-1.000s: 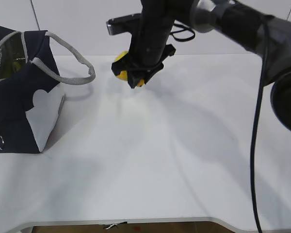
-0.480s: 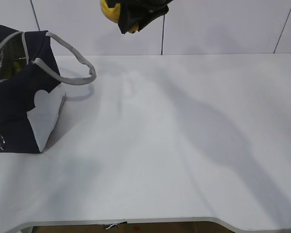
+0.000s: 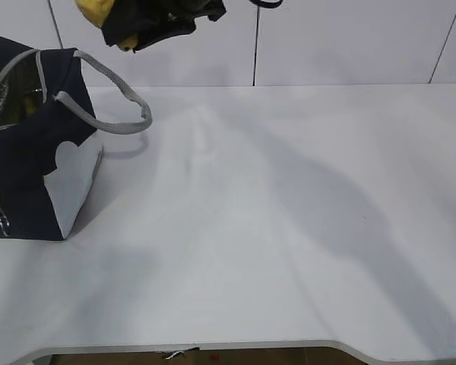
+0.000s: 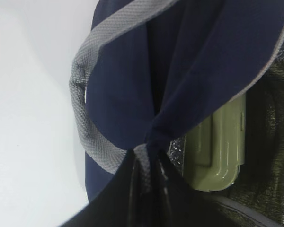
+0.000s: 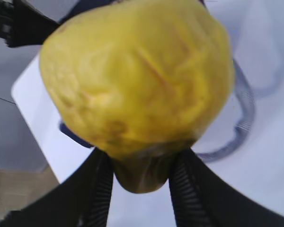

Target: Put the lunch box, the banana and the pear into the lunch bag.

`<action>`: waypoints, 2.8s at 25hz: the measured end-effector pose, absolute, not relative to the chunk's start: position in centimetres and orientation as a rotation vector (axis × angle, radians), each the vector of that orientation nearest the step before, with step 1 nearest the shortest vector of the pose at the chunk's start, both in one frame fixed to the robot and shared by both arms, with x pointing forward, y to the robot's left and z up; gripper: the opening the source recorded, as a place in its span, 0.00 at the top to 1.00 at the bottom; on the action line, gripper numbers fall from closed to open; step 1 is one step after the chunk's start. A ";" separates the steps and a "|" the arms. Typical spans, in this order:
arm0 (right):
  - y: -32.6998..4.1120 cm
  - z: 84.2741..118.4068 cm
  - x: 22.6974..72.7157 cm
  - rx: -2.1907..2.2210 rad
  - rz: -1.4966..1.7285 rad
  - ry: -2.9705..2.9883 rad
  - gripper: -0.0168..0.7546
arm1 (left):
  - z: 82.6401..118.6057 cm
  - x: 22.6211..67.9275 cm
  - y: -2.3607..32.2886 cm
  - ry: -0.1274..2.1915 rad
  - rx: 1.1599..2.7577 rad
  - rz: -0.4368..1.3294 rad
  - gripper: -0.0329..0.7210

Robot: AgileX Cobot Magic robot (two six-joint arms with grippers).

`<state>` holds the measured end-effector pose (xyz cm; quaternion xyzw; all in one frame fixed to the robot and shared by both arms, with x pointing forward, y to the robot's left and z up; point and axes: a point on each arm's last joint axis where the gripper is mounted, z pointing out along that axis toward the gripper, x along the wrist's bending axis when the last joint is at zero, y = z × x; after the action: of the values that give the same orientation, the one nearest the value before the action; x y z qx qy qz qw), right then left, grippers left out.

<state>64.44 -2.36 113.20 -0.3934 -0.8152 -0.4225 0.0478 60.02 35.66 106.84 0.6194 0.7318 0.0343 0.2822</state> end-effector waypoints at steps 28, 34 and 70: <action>6.4 106.5 65.8 -1.141 -1.591 -1.929 0.61 | 107.9 60.2 33.8 1.758 1.605 -0.073 0.92; 7.5 104.5 65.9 -1.135 -1.573 -1.857 0.61 | 108.1 60.2 33.5 1.724 1.593 -0.088 0.92; 4.9 103.6 67.9 -1.043 -1.472 -2.099 0.23 | 108.7 60.3 32.8 1.619 1.573 -0.139 0.92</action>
<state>67.88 4.88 103.61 -0.3703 -0.7452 -0.5226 0.1856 60.26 32.81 108.69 0.6294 0.6477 -0.0554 0.4258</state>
